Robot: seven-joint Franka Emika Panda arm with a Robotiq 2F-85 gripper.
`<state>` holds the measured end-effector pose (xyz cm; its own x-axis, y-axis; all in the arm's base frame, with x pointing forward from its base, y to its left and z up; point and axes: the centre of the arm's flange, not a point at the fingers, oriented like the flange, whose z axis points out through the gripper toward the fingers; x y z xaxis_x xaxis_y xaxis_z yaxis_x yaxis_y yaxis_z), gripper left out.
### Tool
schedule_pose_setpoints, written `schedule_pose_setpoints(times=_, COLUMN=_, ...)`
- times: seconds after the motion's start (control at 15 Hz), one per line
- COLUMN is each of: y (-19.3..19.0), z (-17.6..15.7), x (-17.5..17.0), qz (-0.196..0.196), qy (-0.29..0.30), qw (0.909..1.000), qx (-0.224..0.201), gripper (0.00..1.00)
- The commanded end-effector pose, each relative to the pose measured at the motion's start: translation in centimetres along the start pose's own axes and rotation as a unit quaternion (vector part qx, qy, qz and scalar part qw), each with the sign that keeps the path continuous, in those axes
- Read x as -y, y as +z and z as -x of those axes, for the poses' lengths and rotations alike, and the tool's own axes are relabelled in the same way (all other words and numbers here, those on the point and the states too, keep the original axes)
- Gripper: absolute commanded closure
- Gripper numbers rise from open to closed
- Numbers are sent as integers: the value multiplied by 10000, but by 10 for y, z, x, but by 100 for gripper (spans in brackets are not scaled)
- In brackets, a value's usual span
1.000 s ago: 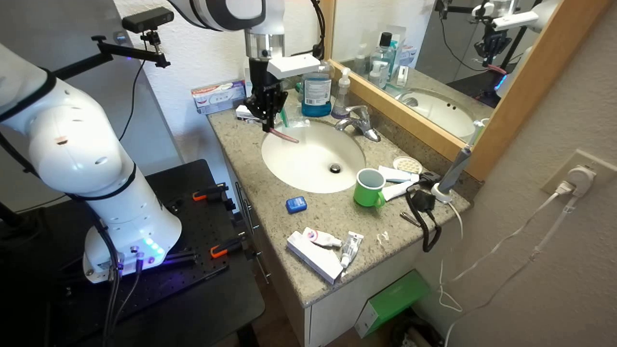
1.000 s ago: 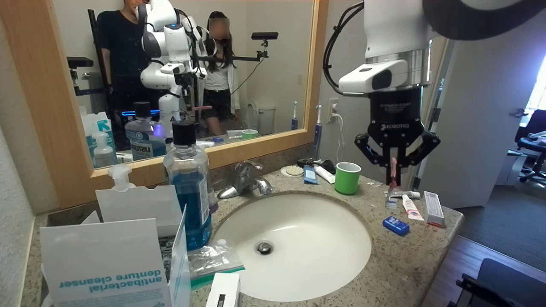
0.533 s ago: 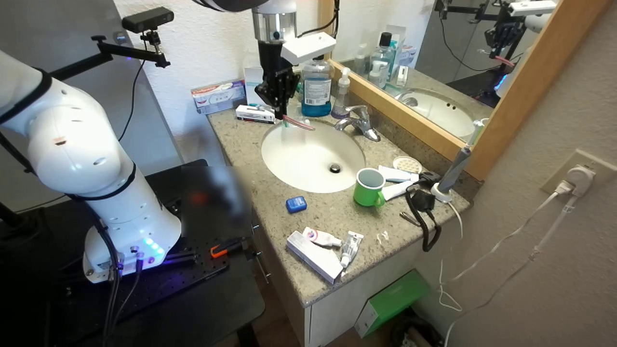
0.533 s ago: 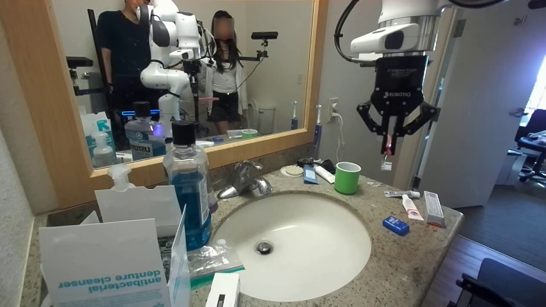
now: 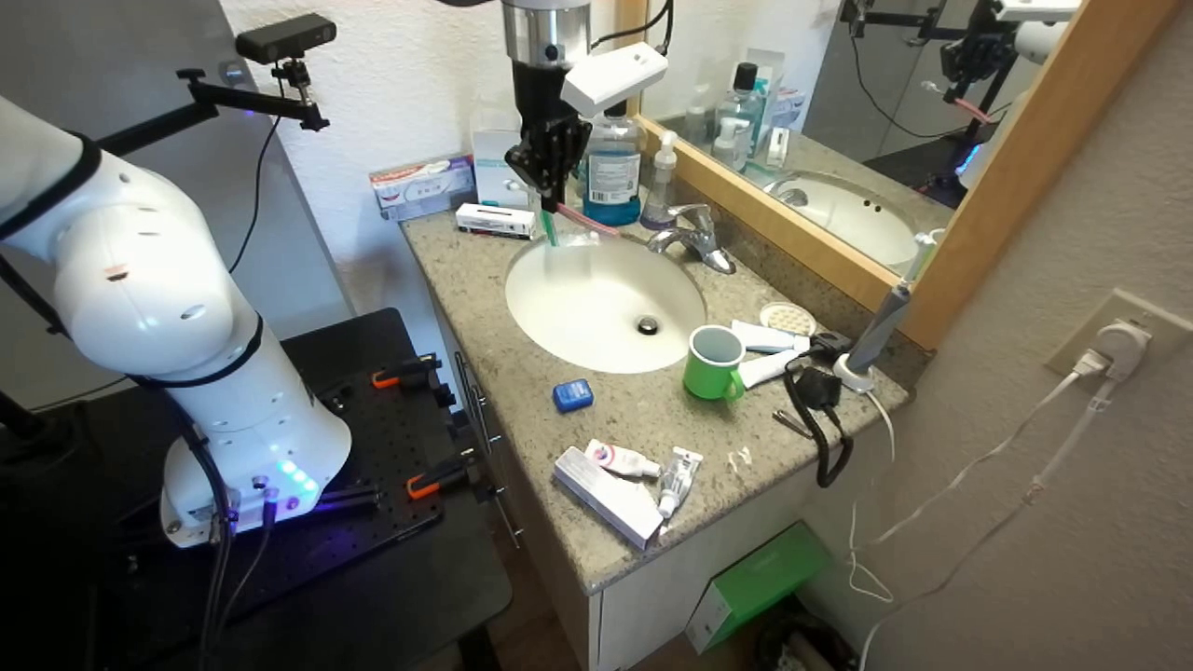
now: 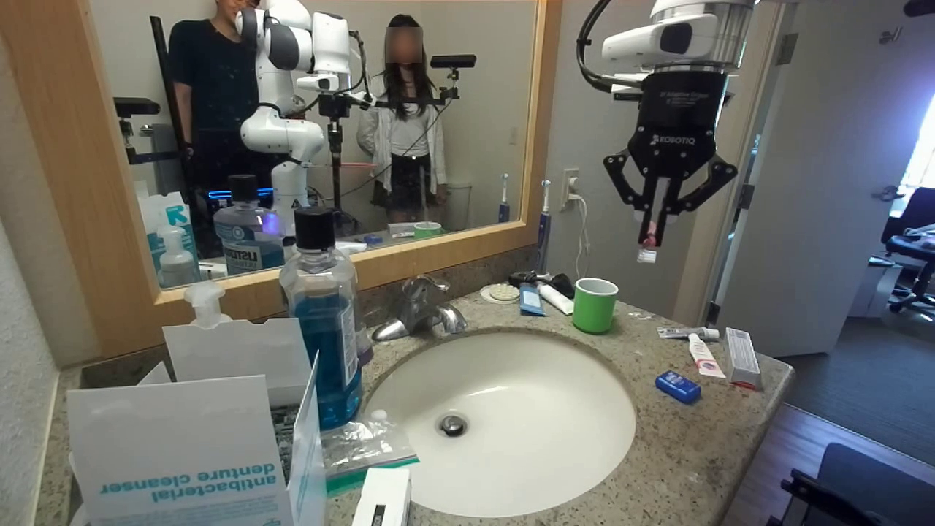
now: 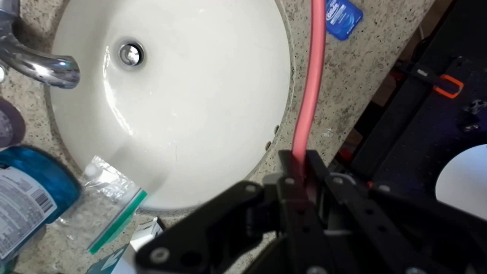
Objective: Put the toothbrush into the green cup
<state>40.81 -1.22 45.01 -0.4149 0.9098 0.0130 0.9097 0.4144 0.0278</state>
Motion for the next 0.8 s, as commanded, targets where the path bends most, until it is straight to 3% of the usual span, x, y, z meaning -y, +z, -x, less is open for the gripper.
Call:
schedule_pose_setpoints(times=0.0, y=0, z=0, x=0, qz=-3, qy=0, qw=10000, qx=-1, gripper=89)
schedule_pose_setpoints(times=0.07, y=1, z=0, x=0, qz=-7, qy=0, qw=10000, qx=-2, gripper=89)
schedule_pose_setpoints(times=0.13, y=1, z=0, x=0, qz=-9, qy=0, qw=10000, qx=-3, gripper=97)
schedule_pose_setpoints(times=0.4, y=7, z=16, x=-13, qz=181, qy=422, qw=9956, qx=-822, gripper=97)
schedule_pose_setpoints(times=0.73, y=16, z=66, x=-19, qz=473, qy=1182, qw=9788, qx=-1605, gripper=97)
